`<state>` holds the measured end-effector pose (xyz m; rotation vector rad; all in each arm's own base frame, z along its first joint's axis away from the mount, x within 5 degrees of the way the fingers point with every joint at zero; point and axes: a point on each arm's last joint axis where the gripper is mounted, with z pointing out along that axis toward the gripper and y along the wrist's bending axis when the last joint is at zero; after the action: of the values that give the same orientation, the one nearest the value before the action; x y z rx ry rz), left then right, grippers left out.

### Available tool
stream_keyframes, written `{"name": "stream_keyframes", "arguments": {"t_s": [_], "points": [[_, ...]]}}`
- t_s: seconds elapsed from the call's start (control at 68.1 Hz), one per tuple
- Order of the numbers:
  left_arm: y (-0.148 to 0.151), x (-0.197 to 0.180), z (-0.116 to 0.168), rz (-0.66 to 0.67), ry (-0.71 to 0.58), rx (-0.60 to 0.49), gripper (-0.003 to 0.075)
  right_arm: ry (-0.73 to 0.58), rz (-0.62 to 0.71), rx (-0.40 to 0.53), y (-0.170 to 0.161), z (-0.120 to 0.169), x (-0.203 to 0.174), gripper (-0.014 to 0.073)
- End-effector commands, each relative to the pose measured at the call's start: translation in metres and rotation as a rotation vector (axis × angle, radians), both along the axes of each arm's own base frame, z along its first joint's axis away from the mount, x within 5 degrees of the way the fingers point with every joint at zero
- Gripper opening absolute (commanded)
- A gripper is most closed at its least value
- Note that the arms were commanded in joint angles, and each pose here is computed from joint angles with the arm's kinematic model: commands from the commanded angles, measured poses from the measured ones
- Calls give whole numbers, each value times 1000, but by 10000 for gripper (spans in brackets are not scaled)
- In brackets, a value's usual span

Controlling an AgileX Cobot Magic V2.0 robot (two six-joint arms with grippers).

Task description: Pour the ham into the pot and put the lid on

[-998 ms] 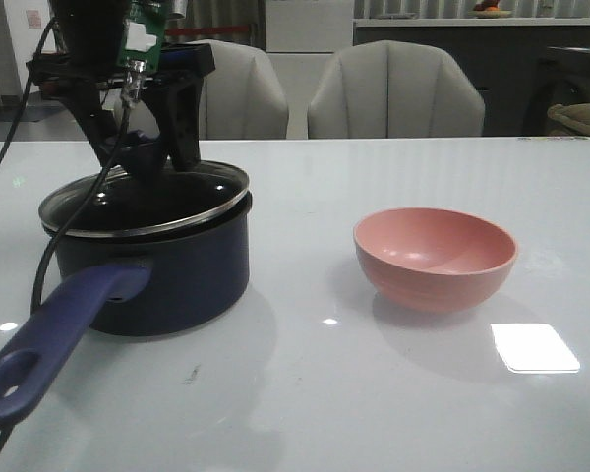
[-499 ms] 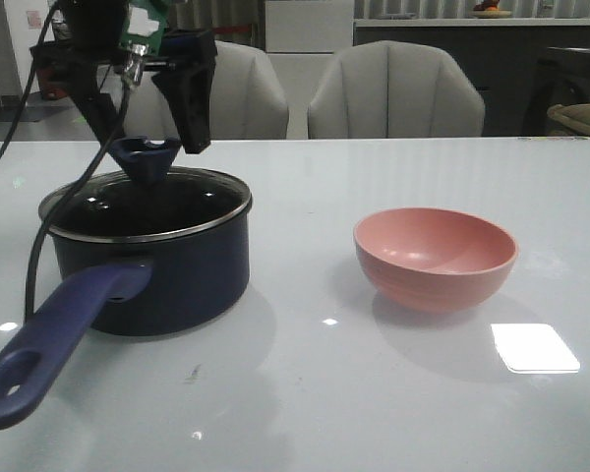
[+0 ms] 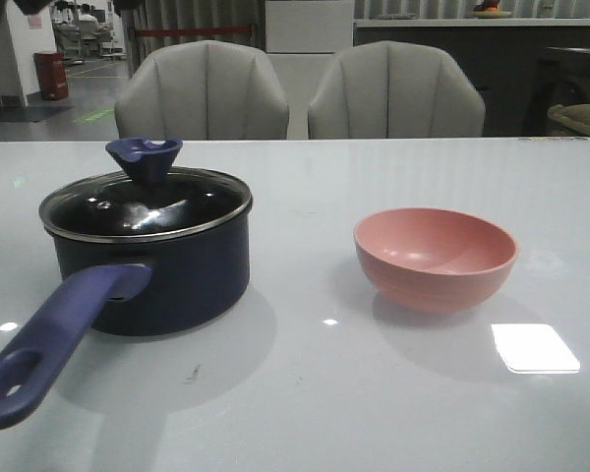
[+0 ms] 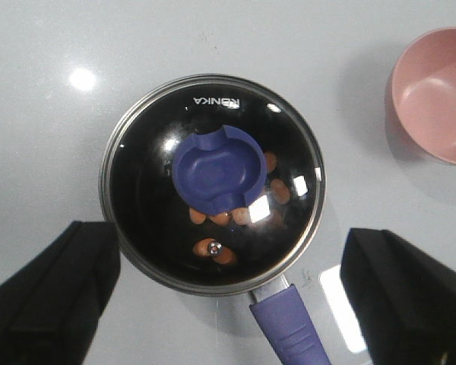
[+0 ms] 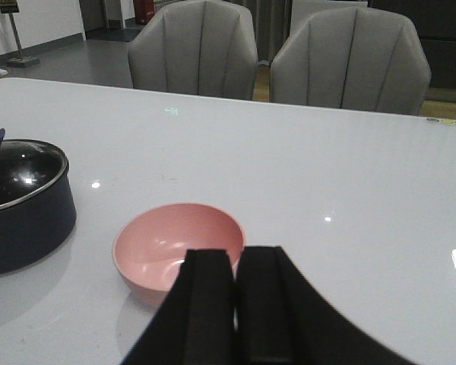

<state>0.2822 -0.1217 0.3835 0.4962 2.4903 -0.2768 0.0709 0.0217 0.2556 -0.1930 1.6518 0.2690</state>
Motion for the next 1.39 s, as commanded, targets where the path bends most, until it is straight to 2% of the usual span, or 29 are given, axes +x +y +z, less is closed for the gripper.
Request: {"name": "stream_keyframes", "arguments": {"t_s": [0.0,0.191,0.484,0.719,0.763,0.851,0.939,1.012,1.071,1.13,1.379], "points": [[11,-32,18,5,-151,-75,625,-97,-9,7,-1,16,1,162],[31,-80,0,22,-245,-122,625,-97,-9,7,-1,16,1,162],[67,-162,-23,57,-570,-258,625,-97,-9,7,-1,16,1,162],[89,-215,-62,64,-703,-314,615,-97,-9,7,-1,16,1,162],[93,-222,-69,62,-726,-316,592,-97,-9,7,-1,16,1,162],[96,-232,-84,62,-746,-325,488,-97,-9,7,-1,16,1,162],[100,-240,-88,63,-784,-342,346,-97,-9,7,-1,16,1,162],[102,-245,-87,63,-820,-358,186,-97,-9,7,-1,16,1,162],[103,-247,-86,63,-831,-363,98,-97,-9,7,-1,16,1,162],[103,-248,-87,62,-827,-361,125,-97,-9,7,-1,16,1,162],[103,-248,-87,62,-822,-359,113,-97,-9,7,-1,16,1,162]]}}
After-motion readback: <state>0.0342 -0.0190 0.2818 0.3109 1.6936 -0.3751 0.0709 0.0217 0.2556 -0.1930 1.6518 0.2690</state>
